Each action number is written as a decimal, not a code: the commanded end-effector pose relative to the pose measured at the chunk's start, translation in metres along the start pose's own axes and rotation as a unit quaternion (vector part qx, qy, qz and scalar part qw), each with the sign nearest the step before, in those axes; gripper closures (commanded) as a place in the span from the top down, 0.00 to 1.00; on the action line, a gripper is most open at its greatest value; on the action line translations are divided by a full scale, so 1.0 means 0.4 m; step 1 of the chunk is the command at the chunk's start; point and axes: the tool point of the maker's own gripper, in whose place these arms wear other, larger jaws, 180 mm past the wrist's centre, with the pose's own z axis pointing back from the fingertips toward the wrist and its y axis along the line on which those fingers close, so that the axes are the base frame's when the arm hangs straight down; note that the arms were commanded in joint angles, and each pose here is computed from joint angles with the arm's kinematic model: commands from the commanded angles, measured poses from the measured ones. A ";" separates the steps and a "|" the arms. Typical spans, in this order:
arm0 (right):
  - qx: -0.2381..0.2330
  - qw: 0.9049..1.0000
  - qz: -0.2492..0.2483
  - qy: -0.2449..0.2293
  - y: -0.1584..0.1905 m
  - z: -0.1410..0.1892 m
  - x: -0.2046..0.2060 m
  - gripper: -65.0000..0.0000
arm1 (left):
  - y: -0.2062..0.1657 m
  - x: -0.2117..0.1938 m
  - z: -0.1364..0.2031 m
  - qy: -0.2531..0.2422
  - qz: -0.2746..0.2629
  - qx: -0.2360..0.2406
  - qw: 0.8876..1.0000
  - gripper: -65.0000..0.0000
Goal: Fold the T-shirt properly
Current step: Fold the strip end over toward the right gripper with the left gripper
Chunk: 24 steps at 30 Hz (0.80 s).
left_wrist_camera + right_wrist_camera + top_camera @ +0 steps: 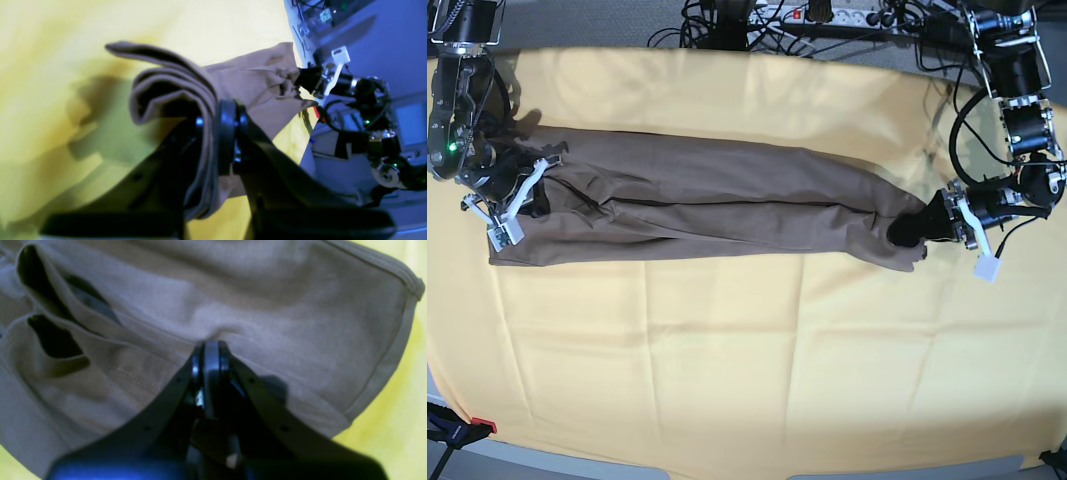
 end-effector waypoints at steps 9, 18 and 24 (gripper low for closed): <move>-0.009 1.000 0.007 -0.002 -0.018 0.010 0.009 0.00 | -0.129 0.041 -0.102 -0.047 -0.037 -0.082 0.995 0.00; -0.009 1.000 0.007 -0.002 -0.017 0.010 0.010 0.00 | -0.296 -0.054 -0.293 -0.011 -0.039 -0.204 0.978 0.00; -0.009 1.000 0.007 -0.002 -0.017 0.010 0.010 0.00 | -0.350 -0.070 -0.385 -0.019 -0.037 -0.211 0.977 0.00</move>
